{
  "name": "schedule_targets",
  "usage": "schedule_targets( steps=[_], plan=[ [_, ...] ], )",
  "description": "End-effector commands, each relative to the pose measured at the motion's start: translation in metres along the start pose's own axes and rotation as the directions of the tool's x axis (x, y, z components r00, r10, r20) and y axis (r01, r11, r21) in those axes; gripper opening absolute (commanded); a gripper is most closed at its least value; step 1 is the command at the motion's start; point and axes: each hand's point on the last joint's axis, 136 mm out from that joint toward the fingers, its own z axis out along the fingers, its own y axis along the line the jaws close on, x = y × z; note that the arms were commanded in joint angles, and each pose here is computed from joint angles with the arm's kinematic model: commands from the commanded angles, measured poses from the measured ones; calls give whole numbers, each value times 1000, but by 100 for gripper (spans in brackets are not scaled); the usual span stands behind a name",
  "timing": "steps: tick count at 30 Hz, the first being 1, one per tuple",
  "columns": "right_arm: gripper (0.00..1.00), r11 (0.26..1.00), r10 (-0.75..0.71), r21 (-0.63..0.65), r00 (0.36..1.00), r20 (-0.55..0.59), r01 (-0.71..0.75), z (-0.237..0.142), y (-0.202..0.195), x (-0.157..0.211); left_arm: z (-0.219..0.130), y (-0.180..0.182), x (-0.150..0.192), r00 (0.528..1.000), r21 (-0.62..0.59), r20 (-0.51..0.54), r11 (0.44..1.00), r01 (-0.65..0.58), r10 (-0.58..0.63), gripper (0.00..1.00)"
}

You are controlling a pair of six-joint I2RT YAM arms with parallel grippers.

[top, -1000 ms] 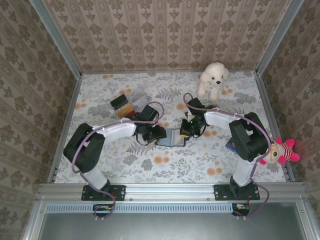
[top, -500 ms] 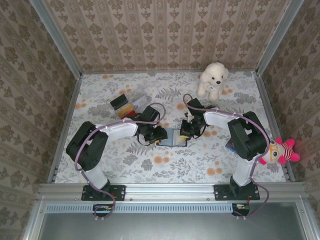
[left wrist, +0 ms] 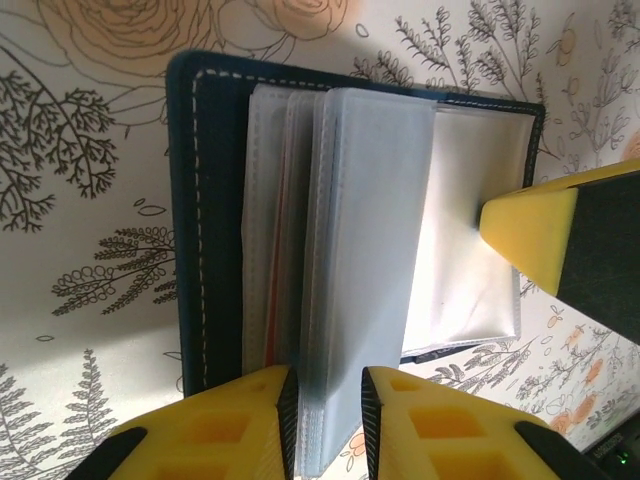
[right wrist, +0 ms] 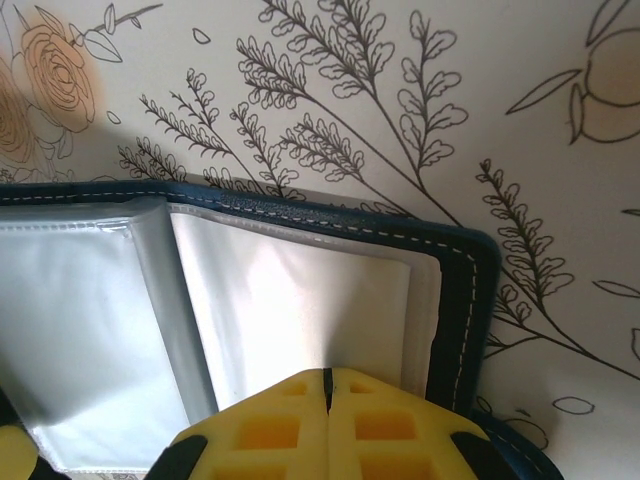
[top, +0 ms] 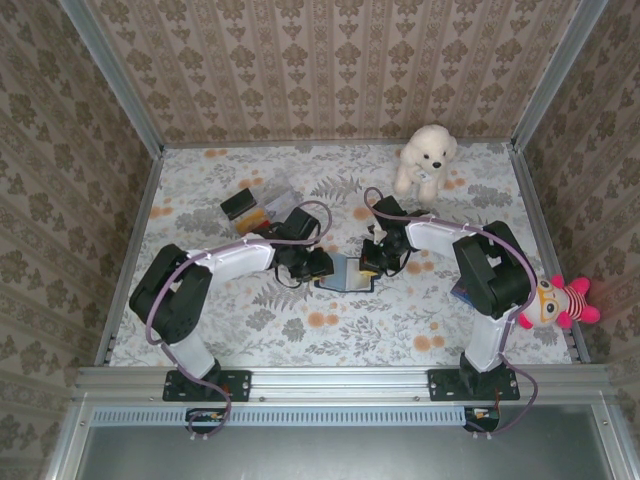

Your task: Take the credit cards out of the card holder

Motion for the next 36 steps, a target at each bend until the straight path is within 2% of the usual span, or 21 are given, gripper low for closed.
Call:
schedule_targets(
  steps=[1, 8, 11, 15, 22, 28, 36],
  plan=[
    [5, 999, -5, 46, 1000, -23, 6, 6, -8, 2, -7, 2, -3, 1000, -30, 11, 999, -15, 15, 28],
    [5, 999, -7, 47, 1000, -24, 9, 6, -7, 1, -17, -3, -9, 998, -10, 51, 1000, -21, 22, 35],
    [5, 999, -7, 47, 1000, -24, 8, 6, -7, 1, -17, -9, -10, 998, 16, 47, 999, -34, 34, 27],
    [4, 999, -9, 44, 1000, -24, 10, 6, -6, 1, -9, -7, -8, 999, 15, 26, 1000, -24, 24, 26],
    [4, 999, -9, 44, 1000, -26, 10, 6, -7, 2, 4, 1, -8, 1000, -12, 2, 1000, 5, -5, 34],
    [4, 999, -10, 45, 999, -33, 11, 7, -8, 4, 11, -11, -7, 1000, 49, -28, 999, -3, 4, 30],
    [4, 999, -16, 44, 999, -47, 18, 10, -9, 6, 8, -46, -5, 997, 188, -40, 981, -56, 65, 26]
  ],
)
